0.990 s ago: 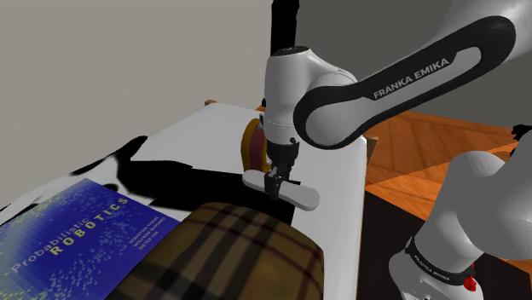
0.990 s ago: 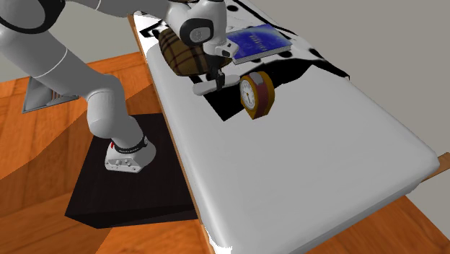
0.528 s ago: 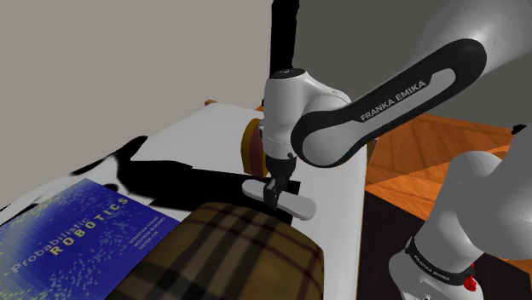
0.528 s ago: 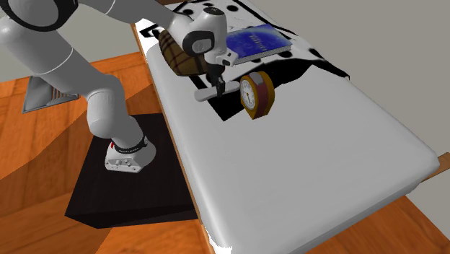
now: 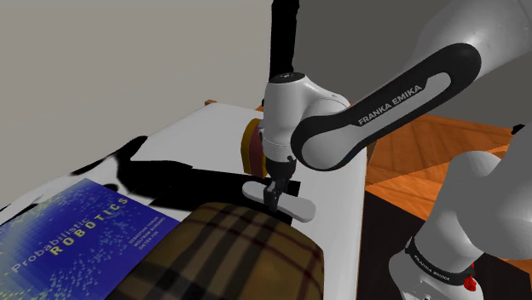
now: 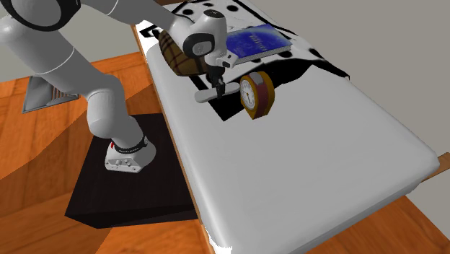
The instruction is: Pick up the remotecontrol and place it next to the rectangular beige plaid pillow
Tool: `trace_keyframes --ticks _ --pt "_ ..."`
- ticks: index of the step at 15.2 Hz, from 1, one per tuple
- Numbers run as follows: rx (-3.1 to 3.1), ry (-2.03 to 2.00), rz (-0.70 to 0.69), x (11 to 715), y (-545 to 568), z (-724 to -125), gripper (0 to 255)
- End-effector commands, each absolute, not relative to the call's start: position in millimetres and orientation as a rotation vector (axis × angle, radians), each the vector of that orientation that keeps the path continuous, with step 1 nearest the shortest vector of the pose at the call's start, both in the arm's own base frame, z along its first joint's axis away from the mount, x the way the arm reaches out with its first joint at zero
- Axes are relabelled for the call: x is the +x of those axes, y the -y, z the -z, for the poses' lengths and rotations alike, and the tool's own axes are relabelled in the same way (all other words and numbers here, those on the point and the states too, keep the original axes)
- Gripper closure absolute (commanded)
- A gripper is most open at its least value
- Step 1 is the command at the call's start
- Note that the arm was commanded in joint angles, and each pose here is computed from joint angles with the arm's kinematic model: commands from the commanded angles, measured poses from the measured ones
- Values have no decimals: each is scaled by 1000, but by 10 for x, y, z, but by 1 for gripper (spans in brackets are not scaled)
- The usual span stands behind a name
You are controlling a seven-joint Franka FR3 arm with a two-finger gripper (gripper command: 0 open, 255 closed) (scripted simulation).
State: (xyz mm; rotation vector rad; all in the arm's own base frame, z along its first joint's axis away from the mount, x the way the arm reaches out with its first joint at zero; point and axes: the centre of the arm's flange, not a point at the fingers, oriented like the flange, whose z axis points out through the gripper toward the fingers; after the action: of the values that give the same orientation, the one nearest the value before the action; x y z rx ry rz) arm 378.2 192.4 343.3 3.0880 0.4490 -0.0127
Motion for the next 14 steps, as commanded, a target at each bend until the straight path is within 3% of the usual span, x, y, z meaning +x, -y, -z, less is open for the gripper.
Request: trace_keyframes --ticks 1,6,10,14 --pt "3088 -449 12 3783 -1924 -3434 0" --pt "3088 -449 12 3783 -1924 -3434 0" --pt "3088 -449 12 3785 -1935 -3934 0" --pt "3088 -449 12 3785 -1935 -3934 0"
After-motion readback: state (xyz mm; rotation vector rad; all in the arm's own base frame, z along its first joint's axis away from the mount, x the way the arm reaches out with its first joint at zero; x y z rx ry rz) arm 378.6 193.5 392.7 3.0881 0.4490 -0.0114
